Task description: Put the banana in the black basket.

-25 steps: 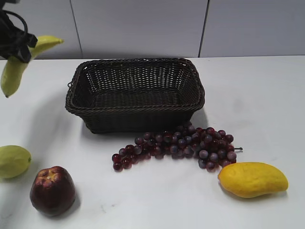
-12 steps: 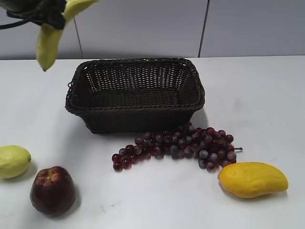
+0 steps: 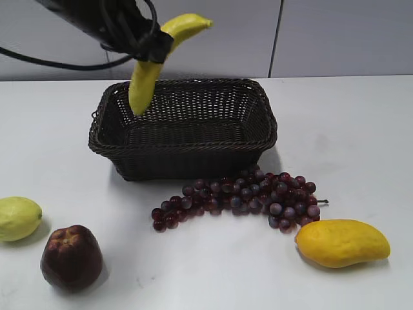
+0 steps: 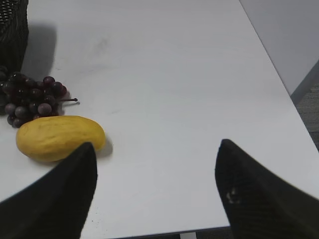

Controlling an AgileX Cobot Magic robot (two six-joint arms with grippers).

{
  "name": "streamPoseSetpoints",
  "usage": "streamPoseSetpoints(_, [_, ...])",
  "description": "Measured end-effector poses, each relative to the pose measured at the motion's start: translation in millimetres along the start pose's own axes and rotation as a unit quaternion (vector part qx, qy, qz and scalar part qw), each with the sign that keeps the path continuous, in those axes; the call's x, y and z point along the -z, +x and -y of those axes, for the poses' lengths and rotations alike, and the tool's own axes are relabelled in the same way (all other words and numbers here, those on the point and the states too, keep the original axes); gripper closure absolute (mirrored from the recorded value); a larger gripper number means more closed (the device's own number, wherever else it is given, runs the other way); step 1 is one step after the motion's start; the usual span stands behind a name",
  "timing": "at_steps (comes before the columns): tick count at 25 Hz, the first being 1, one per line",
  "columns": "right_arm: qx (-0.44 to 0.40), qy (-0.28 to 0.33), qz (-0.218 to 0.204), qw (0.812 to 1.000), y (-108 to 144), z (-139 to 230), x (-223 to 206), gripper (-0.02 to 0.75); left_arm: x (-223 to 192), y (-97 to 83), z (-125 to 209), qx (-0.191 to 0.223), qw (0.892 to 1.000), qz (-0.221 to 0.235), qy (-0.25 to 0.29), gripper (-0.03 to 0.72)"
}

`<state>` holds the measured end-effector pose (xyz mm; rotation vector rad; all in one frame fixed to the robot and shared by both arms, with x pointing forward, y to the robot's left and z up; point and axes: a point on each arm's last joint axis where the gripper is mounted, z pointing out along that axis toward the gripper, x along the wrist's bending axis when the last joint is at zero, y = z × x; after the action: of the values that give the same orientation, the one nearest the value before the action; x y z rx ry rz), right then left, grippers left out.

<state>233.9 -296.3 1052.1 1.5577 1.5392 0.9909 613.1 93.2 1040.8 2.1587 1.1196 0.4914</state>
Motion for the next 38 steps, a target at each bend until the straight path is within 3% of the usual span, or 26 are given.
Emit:
streamPoseSetpoints(7, [0.000,0.000,0.000,1.000,0,0,0,0.148,-41,-9.4,21,-0.011,0.999,0.009,0.047,0.273])
streamPoseSetpoints(13, [0.000,0.000,0.000,1.000,0,0,0,0.148,-42,-10.6,21,-0.009,0.999,0.011,0.048,0.067])
streamPoseSetpoints(19, [0.000,0.000,0.000,1.000,0,0,0,0.148,-38,-11.2,19,-0.005,0.999,0.014,0.047,0.030])
streamPoseSetpoints(27, [0.000,0.000,0.000,1.000,0,0,0,0.148,42,-10.3,-9,-0.008,1.000,0.012,-0.001,0.027])
streamPoseSetpoints(31, [0.000,0.000,0.000,1.000,0,0,0,0.148,94,0.9,-16,0.007,1.000,0.001,-0.021,0.027])
streamPoseSetpoints(34, [0.000,0.000,0.000,1.000,0,0,0,0.148,118,13.3,-12,0.024,1.000,-0.014,-0.006,0.027])
streamPoseSetpoints(38, [0.000,0.000,0.000,1.000,0,0,0,0.148,150,43.0,7,0.065,0.995,-0.046,0.065,0.036])
